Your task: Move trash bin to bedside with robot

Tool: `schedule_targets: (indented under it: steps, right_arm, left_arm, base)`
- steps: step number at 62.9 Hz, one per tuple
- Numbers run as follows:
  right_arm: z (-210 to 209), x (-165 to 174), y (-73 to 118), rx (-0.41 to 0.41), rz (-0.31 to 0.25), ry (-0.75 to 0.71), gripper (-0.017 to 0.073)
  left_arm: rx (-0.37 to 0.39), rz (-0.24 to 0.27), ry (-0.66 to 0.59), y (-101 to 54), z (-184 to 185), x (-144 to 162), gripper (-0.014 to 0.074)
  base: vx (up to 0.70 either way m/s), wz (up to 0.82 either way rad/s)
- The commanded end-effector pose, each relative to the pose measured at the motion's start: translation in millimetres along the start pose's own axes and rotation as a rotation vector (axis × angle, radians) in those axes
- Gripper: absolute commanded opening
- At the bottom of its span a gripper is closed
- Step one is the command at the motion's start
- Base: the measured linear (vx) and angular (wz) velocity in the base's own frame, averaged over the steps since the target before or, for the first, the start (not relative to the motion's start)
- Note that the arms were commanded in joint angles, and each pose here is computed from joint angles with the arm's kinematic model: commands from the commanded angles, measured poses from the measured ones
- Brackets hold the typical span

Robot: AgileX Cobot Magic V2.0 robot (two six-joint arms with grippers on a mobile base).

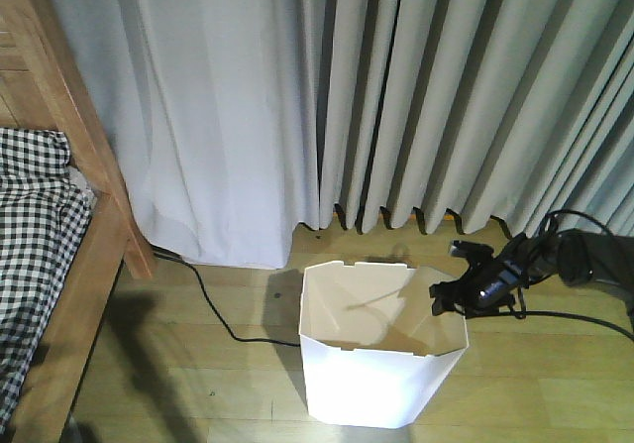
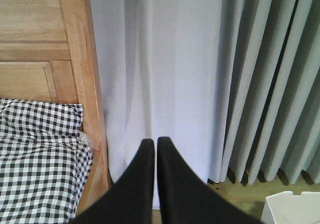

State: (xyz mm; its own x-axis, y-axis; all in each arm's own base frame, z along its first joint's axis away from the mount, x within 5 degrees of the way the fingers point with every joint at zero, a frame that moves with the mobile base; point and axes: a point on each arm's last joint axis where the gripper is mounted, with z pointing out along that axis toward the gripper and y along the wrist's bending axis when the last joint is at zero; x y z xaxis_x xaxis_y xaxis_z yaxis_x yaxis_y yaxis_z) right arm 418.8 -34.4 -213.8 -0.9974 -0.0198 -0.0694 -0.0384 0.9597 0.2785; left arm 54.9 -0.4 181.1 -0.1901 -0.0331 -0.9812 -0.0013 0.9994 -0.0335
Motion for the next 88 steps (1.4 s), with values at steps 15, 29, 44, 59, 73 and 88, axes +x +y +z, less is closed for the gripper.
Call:
schedule_targets:
  steps: [15, 29, 44, 59, 73, 88]
  right_arm:
    - [-105.3, -14.4, 18.3, 0.146, -0.073, -0.193, 0.0518]
    - [-189.4, 8.9, 42.8, 0.216, -0.150, -0.251, 0.0518]
    - [-299.7, 38.6, 79.0, 0.279, -0.184, -0.424, 0.0518]
    - [-406.5, 81.5, 120.8, 0.312, -0.240, -0.681, 0.0518]
    - [-477.5, 150.9, 156.0, 0.343, -0.288, -0.943, 0.0518]
    - [-512.7, 241.0, 182.5, 0.378, -0.323, -1.259, 0.0518]
  left_arm:
    - [0.004, -0.007, -0.065, -0.1, 0.5, -0.8, -0.0006]
    - [0.004, -0.007, -0.065, -0.1, 0.5, -0.8, -0.0006]
    - [0.004, -0.007, -0.065, -0.1, 0.5, -0.8, -0.0006]
    - [0.004, -0.007, -0.065, -0.1, 0.5, -0.8, -0.0006]
    - [0.004, -0.007, -0.065, -0.1, 0.5, -0.8, -0.0006]
    - [0.004, -0.007, -0.065, -0.1, 0.5, -0.8, -0.0006]
  base:
    - [0.00, 0.00]
    - [0.00, 0.00]
    - [0.00, 0.00]
    - [0.00, 0.00]
    - [0.00, 0.00]
    - [0.00, 0.00]
